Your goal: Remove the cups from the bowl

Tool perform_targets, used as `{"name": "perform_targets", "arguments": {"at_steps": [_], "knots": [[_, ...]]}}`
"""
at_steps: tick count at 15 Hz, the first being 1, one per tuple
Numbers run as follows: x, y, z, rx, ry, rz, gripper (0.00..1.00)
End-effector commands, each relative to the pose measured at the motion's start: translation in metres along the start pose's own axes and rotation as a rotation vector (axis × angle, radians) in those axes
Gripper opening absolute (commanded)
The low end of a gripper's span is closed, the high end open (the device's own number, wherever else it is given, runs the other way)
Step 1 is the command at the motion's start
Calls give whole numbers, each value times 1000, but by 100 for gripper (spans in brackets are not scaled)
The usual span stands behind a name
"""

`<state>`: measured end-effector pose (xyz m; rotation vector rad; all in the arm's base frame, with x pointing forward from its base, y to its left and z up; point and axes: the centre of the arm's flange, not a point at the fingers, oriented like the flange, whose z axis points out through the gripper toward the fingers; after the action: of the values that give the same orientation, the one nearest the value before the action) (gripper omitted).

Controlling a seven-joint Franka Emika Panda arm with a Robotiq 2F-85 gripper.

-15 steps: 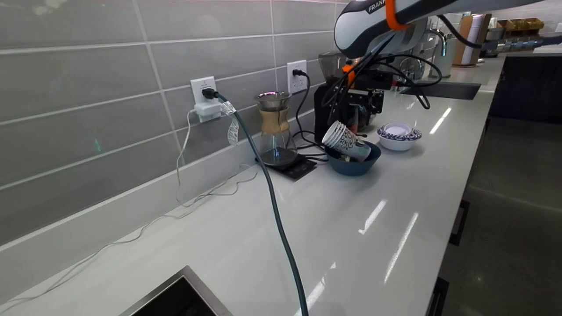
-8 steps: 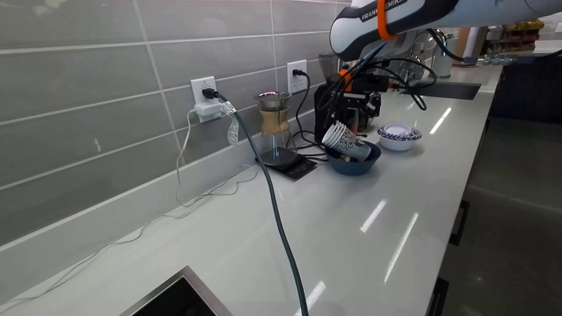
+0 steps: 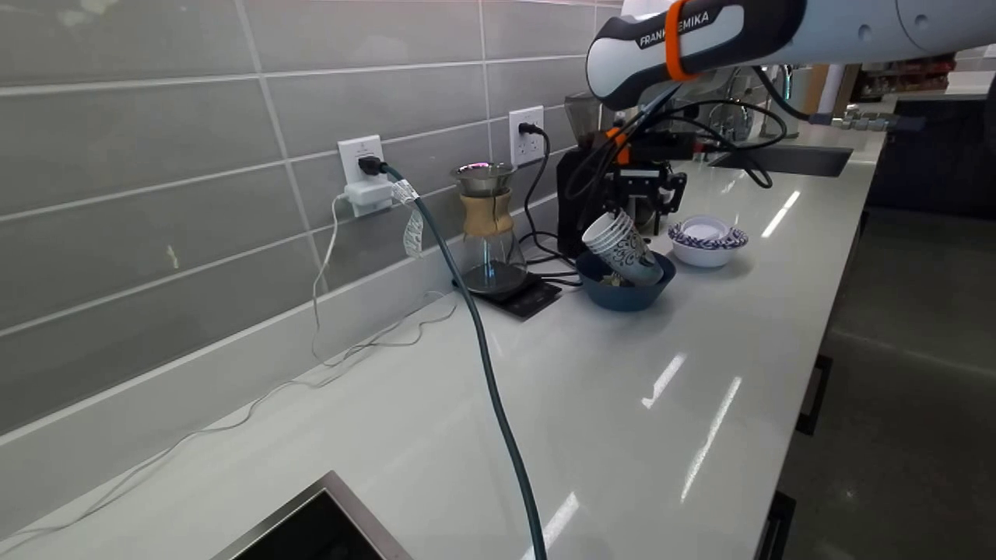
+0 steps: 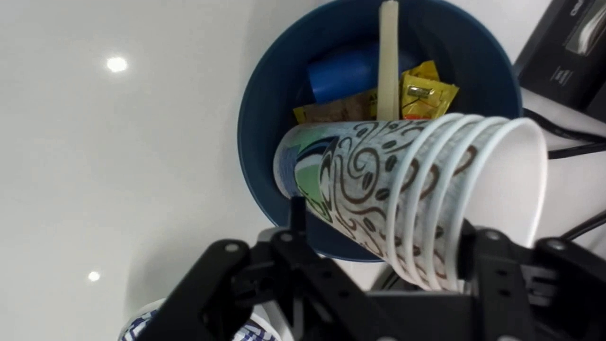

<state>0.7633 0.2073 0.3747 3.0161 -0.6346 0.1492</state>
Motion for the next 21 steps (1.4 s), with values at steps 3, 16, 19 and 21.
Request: {"name": "perform_targets", "arguments": {"at_steps": [3, 16, 19, 21], "knots": [[12, -25, -10, -72, 38, 16, 24], [-41, -1, -96, -131, 106, 125, 2], [-60, 10, -105, -78, 41, 28, 2], [-77, 19, -104, -22, -3, -80, 2]]}}
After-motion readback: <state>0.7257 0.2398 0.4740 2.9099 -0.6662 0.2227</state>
